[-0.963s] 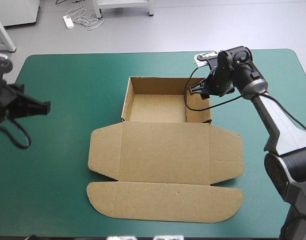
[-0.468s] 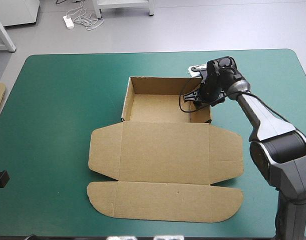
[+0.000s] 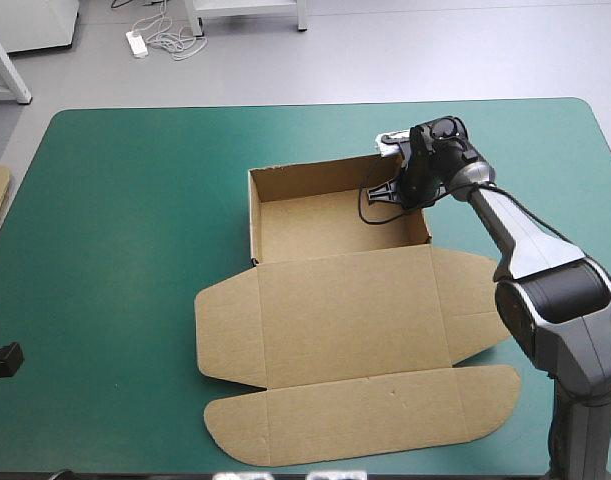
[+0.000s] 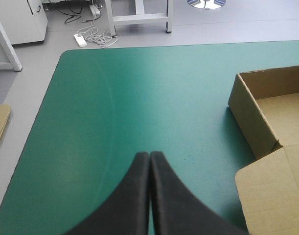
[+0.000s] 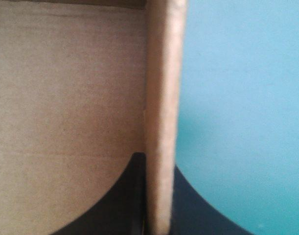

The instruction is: Fold the box

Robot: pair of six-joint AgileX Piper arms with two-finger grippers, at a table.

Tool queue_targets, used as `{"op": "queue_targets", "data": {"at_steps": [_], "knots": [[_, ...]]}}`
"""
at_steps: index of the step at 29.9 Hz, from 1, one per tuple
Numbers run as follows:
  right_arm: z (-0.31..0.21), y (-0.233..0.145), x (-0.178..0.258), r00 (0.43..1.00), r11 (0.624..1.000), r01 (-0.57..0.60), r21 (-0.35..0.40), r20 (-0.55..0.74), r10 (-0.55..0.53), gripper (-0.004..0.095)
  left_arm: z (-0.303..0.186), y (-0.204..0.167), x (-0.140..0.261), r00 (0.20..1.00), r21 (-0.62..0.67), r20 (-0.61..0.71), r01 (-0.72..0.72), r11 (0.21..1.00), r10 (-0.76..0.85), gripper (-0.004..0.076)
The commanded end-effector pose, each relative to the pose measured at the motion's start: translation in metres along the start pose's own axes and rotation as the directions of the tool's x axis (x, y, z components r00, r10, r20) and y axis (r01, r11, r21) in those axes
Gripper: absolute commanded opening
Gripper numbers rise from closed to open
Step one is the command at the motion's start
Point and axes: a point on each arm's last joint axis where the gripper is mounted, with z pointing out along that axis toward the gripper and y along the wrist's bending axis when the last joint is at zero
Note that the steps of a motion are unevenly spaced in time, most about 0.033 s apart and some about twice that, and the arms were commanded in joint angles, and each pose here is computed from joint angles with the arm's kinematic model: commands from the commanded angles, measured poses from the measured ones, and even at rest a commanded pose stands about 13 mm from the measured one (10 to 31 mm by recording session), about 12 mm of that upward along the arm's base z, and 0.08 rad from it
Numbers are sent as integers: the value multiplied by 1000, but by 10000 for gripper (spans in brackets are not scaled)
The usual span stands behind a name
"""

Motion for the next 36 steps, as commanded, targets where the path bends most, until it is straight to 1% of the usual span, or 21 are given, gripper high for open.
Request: {"op": "queue_targets", "data": {"at_steps": [1,5,8,12,15,17,21,26,30,32,34,36], "knots": [[-49,-19,-6,991,993,38,115,122,-52,-17,1,1,-1,999,-19,-41,2,1000,-3,-9],[-60,-48,-4,992,981,-5,194,121,-19,-17,1,1,0,999,-17,-41,-3,1000,2,-9],[-65,-78,-1,993,971,-65,229,107,42,-17,1,1,0,999,-17,-41,-6,1000,5,-9],[-69,-127,7,987,946,-161,281,73,146,-17,2,0,1,999,-18,-48,-8,1000,7,-9],[-71,-167,16,969,917,-245,314,70,235,-17,8,0,4,998,-33,-67,-26,999,24,-9],[-73,-187,22,959,901,-283,330,72,274,-17,14,-1,9,995,-37,-93,-38,999,34,-9],[-78,-231,38,925,855,-374,360,82,370,-19,25,-5,17,991,-38,-126,-57,998,52,-9],[-85,-272,57,893,808,-437,395,88,441,-18,28,-6,18,991,-34,-121,-61,998,56,-9],[-89,-295,70,863,777,-493,391,104,494,-18,28,-6,17,991,-33,-119,-60,998,56,-9],[-89,-300,74,856,789,-509,344,106,506,2,28,-6,17,991,-33,-119,-60,998,56,-9],[-89,-305,76,848,799,-527,289,112,518,81,28,-6,17,991,-33,-119,-60,998,56,-9],[-89,-307,77,845,808,-534,249,114,523,236,28,-6,17,991,-33,-119,-60,998,56,-9]]}}
